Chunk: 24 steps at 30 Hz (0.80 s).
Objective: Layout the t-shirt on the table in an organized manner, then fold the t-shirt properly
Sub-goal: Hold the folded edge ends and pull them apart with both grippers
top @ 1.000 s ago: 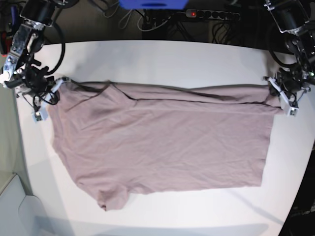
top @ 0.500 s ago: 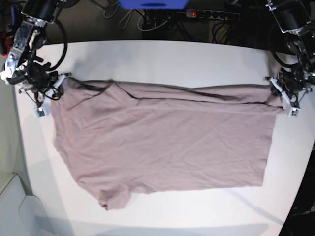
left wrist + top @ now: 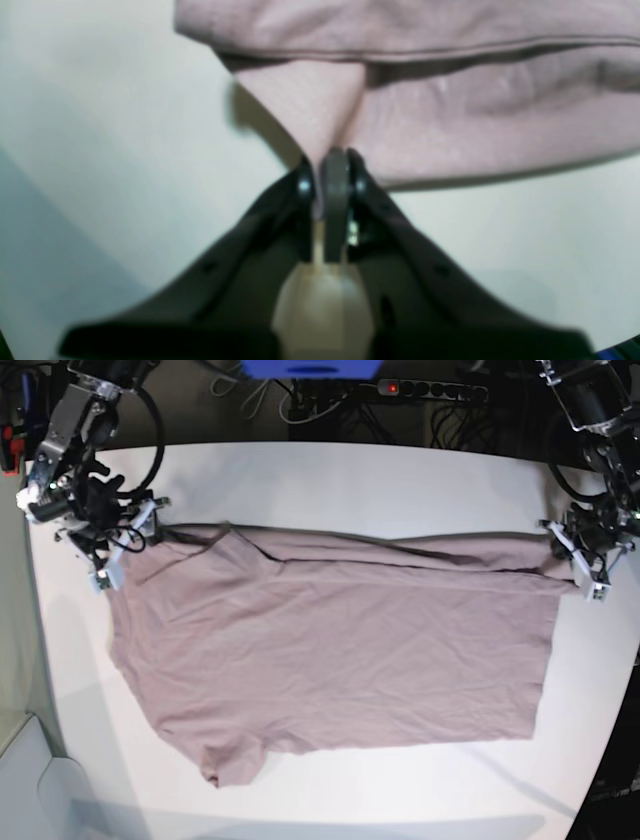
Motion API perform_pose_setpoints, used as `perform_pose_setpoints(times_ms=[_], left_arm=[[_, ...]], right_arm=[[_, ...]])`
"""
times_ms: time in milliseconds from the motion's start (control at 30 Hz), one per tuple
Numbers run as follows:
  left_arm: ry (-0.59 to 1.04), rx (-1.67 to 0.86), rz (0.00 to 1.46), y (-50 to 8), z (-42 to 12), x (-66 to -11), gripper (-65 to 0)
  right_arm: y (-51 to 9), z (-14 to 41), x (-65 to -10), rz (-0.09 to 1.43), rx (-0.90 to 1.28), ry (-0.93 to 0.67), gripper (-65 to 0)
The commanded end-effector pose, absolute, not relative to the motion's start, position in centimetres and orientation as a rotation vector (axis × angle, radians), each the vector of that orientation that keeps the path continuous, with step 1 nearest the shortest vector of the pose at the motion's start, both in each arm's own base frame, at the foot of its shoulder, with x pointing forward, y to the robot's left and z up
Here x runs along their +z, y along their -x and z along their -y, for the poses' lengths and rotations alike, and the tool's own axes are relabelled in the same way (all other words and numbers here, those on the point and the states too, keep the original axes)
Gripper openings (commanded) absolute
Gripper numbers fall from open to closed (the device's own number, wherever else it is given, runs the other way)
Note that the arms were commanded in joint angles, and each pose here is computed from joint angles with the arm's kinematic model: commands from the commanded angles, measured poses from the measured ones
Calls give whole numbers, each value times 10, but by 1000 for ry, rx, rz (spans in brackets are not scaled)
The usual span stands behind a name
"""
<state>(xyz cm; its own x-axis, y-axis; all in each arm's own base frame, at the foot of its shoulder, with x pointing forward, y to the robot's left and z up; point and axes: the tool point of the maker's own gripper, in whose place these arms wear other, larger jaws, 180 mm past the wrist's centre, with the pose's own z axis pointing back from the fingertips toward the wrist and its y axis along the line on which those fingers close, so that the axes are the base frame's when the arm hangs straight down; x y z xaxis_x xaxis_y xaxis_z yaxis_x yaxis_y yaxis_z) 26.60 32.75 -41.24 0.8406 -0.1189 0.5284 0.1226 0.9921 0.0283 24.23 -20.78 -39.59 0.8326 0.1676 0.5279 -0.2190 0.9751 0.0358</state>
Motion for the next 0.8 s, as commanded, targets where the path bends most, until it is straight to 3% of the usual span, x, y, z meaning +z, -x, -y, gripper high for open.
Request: perform_pose_setpoints(times_ms=[0,333,433,600,767], left_arm=[[-12,-133,605,-277,-335,-398,-649],[-13,-132,605,-278,-335,-398,-649],[-14,-132,606,-278,-335,-398,-649],[-18,-132,606,-278,-337,-398,-649],[-20,-133,606,-278,-337,-397,-649]], right_arm=[[-251,209,-390,587,206,-99,-277],[-253,207,-400,590,188,-131,-294],[-255,203,-405,607,176,-153,-394],[-256,204,-416,583,162,-174,-644],[-260,214,-410,593,172,-150,-650]])
